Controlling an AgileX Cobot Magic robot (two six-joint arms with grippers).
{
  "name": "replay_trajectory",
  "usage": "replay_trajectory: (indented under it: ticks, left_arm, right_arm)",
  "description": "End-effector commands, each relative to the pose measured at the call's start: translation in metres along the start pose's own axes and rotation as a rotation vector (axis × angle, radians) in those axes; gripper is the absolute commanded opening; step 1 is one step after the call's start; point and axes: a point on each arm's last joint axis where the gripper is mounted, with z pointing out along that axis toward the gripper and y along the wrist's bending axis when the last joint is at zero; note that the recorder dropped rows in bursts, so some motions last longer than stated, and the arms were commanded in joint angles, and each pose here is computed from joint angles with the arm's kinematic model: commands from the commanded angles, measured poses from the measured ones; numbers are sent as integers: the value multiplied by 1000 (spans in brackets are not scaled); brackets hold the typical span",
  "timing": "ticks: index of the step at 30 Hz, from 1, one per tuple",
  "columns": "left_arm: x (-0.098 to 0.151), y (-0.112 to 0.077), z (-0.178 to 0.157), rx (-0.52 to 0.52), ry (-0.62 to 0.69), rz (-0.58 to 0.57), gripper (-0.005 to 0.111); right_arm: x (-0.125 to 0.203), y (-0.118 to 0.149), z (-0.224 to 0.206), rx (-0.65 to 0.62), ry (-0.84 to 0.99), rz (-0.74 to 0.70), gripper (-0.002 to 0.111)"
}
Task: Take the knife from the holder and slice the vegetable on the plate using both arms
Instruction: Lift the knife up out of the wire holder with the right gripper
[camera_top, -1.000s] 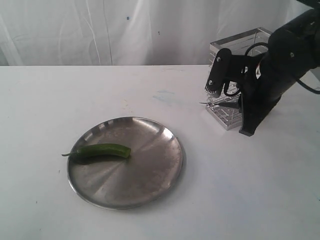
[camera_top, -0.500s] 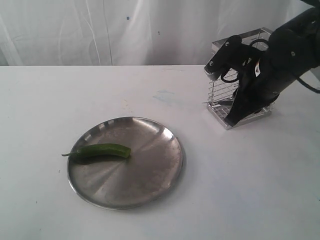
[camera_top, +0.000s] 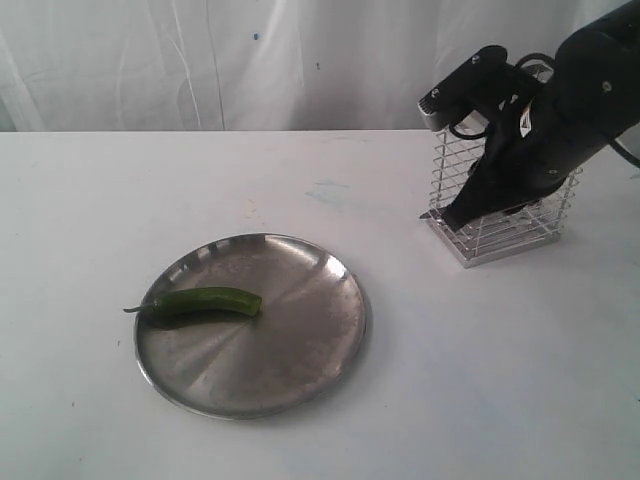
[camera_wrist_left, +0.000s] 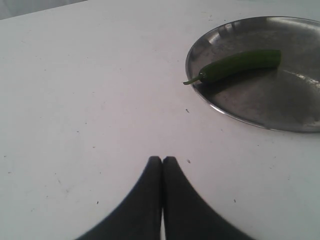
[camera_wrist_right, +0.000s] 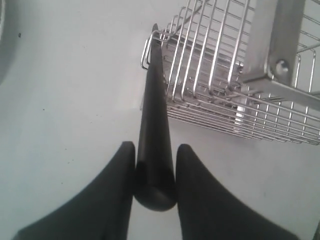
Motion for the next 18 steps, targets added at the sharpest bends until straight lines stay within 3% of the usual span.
replay_trajectory:
  ticks: [1, 7, 18]
  left_arm:
    - [1, 0, 0, 2, -4, -11, 0]
    - [1, 0, 0, 2, -4, -11, 0]
    - [1, 0, 0, 2, -4, -11, 0]
  right_arm:
    - [-4, 0, -5, -19, -26, 104, 0]
    - [-10, -2, -11, -9, -106, 204, 0]
    - [-26, -13, -35, 12, -181, 249, 0]
